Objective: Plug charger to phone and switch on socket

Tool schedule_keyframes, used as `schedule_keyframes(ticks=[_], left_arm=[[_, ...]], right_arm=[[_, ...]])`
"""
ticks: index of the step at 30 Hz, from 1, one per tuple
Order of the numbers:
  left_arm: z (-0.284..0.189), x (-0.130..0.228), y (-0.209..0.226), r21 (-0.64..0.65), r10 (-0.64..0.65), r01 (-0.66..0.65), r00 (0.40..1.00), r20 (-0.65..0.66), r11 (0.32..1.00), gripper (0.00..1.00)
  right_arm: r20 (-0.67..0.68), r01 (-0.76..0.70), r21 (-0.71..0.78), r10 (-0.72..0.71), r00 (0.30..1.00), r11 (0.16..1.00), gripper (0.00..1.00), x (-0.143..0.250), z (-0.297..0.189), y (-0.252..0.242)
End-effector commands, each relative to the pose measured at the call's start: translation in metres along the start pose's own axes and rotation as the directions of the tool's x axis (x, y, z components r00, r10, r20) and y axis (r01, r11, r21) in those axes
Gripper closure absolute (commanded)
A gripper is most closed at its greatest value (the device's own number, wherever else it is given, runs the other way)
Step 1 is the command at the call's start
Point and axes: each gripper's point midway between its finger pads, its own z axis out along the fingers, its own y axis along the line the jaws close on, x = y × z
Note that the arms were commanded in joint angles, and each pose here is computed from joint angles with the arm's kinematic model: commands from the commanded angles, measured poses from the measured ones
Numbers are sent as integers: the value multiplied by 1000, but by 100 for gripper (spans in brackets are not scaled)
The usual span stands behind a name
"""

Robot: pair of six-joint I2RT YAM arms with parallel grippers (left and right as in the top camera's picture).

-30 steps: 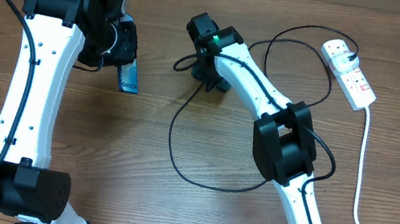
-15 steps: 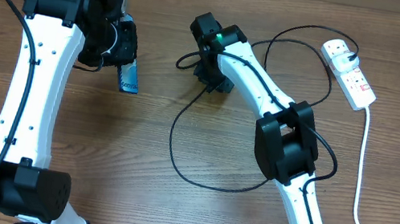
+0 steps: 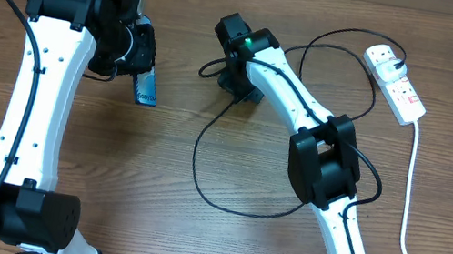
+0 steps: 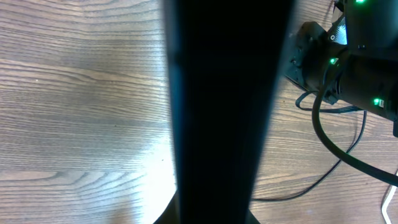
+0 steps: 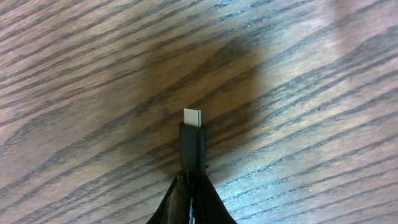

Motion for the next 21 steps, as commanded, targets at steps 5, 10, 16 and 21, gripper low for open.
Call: schedule_keyframes(ticks=[5, 10, 16, 21], left_arm=[[-7, -16, -29, 155, 72, -82, 995, 68, 985, 96], [-22, -35, -59, 366, 92, -141, 985, 148, 920, 96], [-78, -71, -91, 683, 41, -236, 957, 288, 691, 96], [-135, -96, -89, 817, -33, -286, 937, 348, 500, 96]], right_arm=[[109, 84, -139, -69, 992, 987, 97, -30, -91, 7], [159, 158, -259, -119, 980, 953, 97, -25, -176, 5], [153, 259, -373, -217, 964, 891, 97, 9, -251, -7], [194, 362, -429, -307, 932, 828, 97, 37, -299, -15]])
